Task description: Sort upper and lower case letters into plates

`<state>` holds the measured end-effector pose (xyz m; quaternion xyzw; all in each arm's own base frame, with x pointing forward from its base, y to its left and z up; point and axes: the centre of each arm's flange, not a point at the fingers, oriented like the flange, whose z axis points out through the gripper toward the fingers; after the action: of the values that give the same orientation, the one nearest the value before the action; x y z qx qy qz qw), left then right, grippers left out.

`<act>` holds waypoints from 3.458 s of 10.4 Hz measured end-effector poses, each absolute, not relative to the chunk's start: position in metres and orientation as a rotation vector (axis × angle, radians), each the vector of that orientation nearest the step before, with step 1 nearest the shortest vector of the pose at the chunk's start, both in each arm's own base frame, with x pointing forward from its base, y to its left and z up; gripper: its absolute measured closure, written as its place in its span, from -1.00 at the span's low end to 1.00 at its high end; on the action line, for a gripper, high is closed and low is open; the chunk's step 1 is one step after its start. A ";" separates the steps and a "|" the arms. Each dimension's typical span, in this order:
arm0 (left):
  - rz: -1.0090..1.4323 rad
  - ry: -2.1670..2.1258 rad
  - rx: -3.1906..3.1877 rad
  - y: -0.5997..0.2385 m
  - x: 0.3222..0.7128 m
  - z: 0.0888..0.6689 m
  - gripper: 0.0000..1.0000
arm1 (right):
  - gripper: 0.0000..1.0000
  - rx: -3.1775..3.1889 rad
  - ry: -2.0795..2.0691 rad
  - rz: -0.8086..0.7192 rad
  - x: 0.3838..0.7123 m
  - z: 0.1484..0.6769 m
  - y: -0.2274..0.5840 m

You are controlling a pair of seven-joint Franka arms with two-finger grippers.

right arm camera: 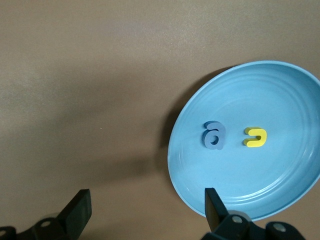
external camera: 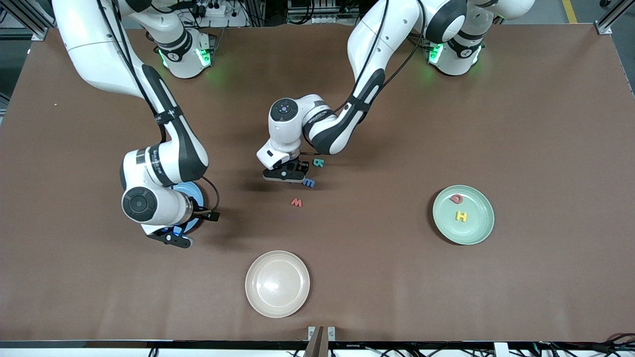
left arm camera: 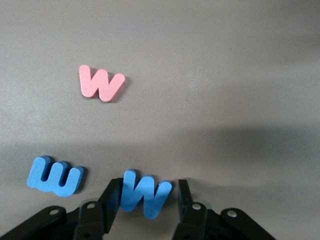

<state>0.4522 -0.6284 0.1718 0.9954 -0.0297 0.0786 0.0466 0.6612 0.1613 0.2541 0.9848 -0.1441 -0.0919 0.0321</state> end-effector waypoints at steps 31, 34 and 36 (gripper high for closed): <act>-0.369 -0.108 3.149 -0.242 0.676 0.262 0.18 | -1.00 3.072 -0.882 -0.038 0.572 0.209 0.415; -0.412 -0.195 3.113 -0.166 0.682 0.265 0.18 | -1.00 3.035 -0.833 0.028 0.569 0.187 0.421; -0.426 -0.247 3.105 -0.136 0.683 0.264 0.18 | -1.00 3.046 -0.821 0.042 0.571 0.186 0.429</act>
<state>0.6828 -0.1361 0.2637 0.9877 -0.0787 -0.1354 -0.0011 0.5706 0.4288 0.1856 0.9654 -0.2604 0.0134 -0.0066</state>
